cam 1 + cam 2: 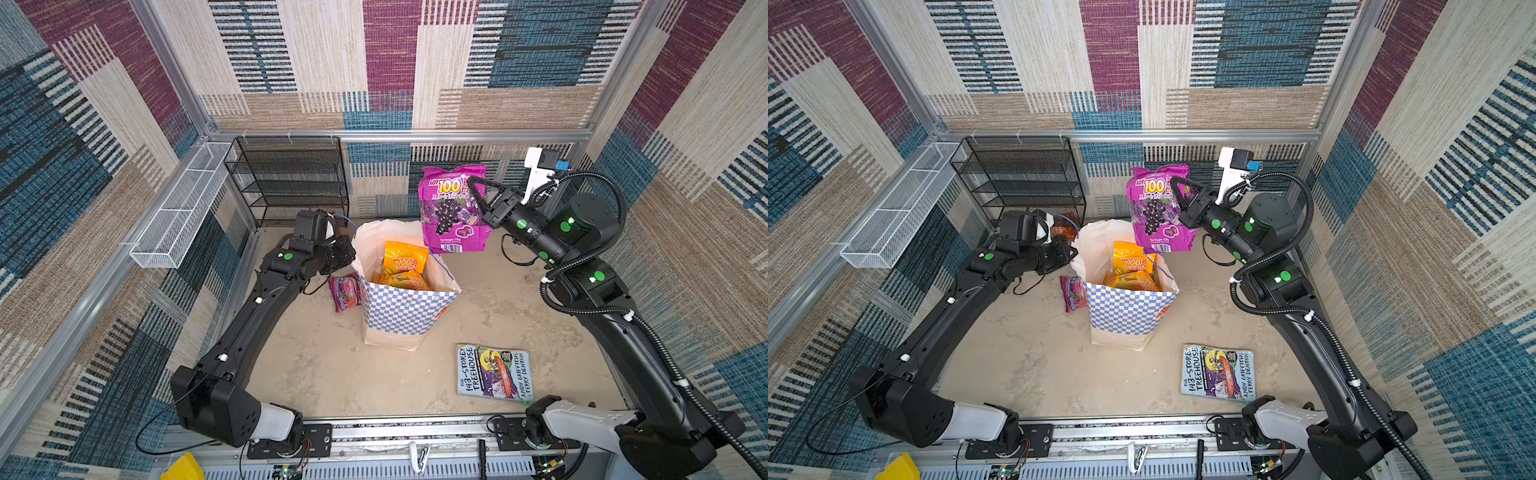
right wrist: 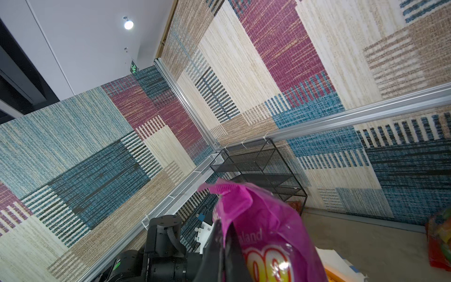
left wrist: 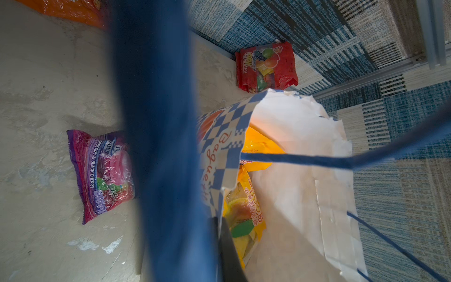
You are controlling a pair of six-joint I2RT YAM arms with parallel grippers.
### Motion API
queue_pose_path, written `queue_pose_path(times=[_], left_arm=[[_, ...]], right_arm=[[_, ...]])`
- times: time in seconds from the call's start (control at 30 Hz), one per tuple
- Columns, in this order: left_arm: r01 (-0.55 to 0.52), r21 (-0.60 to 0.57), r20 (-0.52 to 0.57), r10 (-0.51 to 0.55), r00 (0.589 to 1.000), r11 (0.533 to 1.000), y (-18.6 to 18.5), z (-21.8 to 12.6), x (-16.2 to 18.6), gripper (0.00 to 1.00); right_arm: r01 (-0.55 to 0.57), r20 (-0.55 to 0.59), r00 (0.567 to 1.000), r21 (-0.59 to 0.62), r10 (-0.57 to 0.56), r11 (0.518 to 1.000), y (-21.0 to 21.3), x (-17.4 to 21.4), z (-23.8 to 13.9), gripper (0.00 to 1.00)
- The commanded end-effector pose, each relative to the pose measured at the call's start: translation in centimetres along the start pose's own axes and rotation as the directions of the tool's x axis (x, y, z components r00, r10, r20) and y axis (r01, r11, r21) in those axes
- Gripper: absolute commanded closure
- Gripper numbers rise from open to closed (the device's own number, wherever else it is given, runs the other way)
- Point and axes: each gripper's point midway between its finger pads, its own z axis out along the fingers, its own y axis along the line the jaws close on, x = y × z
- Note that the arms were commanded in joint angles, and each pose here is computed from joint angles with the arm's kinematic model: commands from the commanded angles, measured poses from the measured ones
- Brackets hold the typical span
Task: Place the snacks into the paper bag
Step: 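Lift the purple bag and carry it over the checkered bag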
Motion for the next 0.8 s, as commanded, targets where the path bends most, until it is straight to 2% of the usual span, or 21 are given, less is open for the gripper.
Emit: queue_pose_path(times=[0.0, 0.13, 0.3, 0.57, 0.77], left_arm=[[-0.006, 0.032, 0.023, 0.006, 1.0, 0.999, -0.7, 0.1, -0.7, 1.0], [-0.008, 0.026, 0.027, 0.007, 1.0, 1.0, -0.6, 0.0, -0.7, 1.0], [-0.009, 0.026, 0.029, 0.008, 1.0, 1.0, -0.6, -0.1, -0.7, 1.0], [-0.008, 0.031, 0.026, 0.007, 1.0, 0.999, -0.7, -0.1, -0.7, 1.0], [-0.009, 0.031, 0.032, 0.008, 0.999, 0.999, -0.8, -0.2, -0.8, 1.0]], right_arm=[[0.061, 0.108, 0.993, -0.089, -0.052, 0.994, 3.7, -3.2, 0.2, 1.0], [0.06, 0.084, 0.995, -0.115, -0.05, 0.992, 4.7, -2.5, 1.2, 1.0], [0.037, 0.048, 0.998, -0.093, -0.033, 0.995, 3.6, -0.3, 2.2, 1.0], [-0.059, -0.101, 0.993, -0.017, 0.057, 0.998, -1.2, 7.3, 4.3, 1.0], [-0.09, -0.169, 0.98, 0.07, 0.1, 0.994, -4.7, 12.6, 5.5, 1.0]])
